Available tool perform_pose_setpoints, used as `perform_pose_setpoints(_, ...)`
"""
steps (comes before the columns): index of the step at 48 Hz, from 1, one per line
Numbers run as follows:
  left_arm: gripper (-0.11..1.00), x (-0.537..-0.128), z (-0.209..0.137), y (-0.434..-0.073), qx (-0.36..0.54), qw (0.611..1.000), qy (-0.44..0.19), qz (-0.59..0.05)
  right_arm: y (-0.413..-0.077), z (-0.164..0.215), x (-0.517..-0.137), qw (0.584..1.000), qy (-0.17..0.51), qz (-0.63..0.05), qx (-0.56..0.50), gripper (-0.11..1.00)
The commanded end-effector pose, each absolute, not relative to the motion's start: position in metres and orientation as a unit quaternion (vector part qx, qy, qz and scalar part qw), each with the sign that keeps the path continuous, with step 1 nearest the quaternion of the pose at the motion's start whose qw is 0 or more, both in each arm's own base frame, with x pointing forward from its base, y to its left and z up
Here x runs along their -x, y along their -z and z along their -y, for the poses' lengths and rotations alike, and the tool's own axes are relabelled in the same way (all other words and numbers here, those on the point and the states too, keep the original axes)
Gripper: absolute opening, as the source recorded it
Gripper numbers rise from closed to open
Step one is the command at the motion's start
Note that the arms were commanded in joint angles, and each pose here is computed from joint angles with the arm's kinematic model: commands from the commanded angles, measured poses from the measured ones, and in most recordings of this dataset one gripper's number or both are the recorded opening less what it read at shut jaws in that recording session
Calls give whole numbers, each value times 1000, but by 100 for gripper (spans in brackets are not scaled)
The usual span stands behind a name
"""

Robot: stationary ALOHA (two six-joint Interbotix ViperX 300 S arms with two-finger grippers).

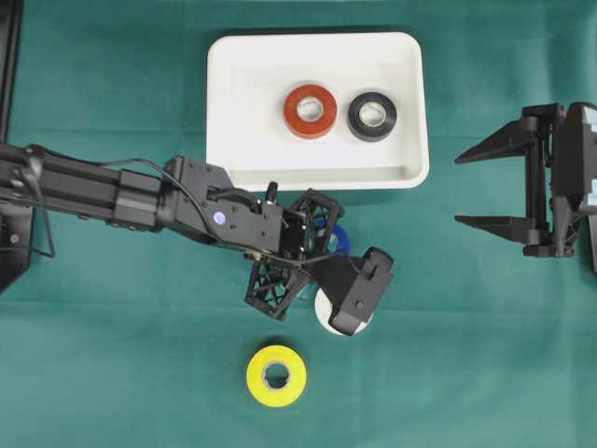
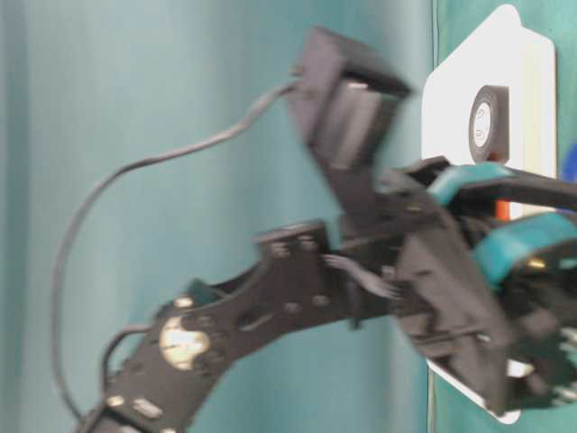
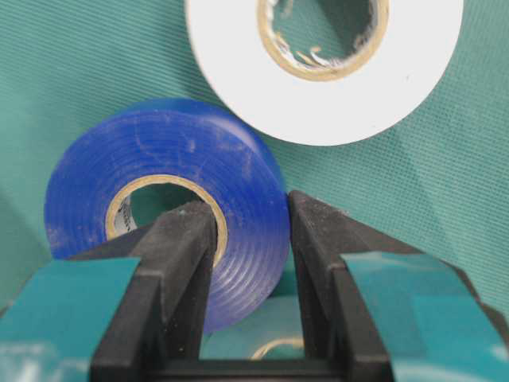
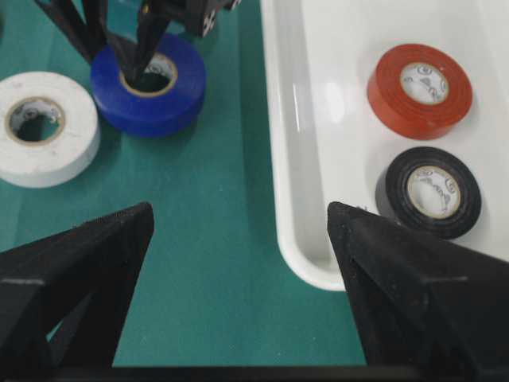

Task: Pick up the tape from a random location and place it into the white case.
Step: 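Lift the blue tape and carry it over the tray's left side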

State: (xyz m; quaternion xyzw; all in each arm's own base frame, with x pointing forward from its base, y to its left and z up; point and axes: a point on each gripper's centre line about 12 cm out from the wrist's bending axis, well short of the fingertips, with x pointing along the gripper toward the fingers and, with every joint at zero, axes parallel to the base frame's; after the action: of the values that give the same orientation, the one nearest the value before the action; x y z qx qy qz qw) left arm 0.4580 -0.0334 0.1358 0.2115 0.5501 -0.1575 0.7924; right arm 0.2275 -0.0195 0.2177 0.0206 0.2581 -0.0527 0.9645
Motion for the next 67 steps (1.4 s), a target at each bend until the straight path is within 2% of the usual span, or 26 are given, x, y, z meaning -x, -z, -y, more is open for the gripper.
perform_pose_setpoints(1,22,-463,33,-173,-217,814,150,-518,-228,20,-232,969,52,-242,-19,88)
perform_pose_setpoints(24,22,-444,41,-258,-224,828,153,-491,-228,20,-232,969,52,-242,-19,88)
perform_pose_setpoints(48,22,-425,52,-318,-232,837,159,-470,-228,20,-232,969,51,-242,-19,88)
perform_pose_setpoints(67,22,-417,52,-334,-232,843,158,-458,-228,20,-232,969,52,-241,-20,88)
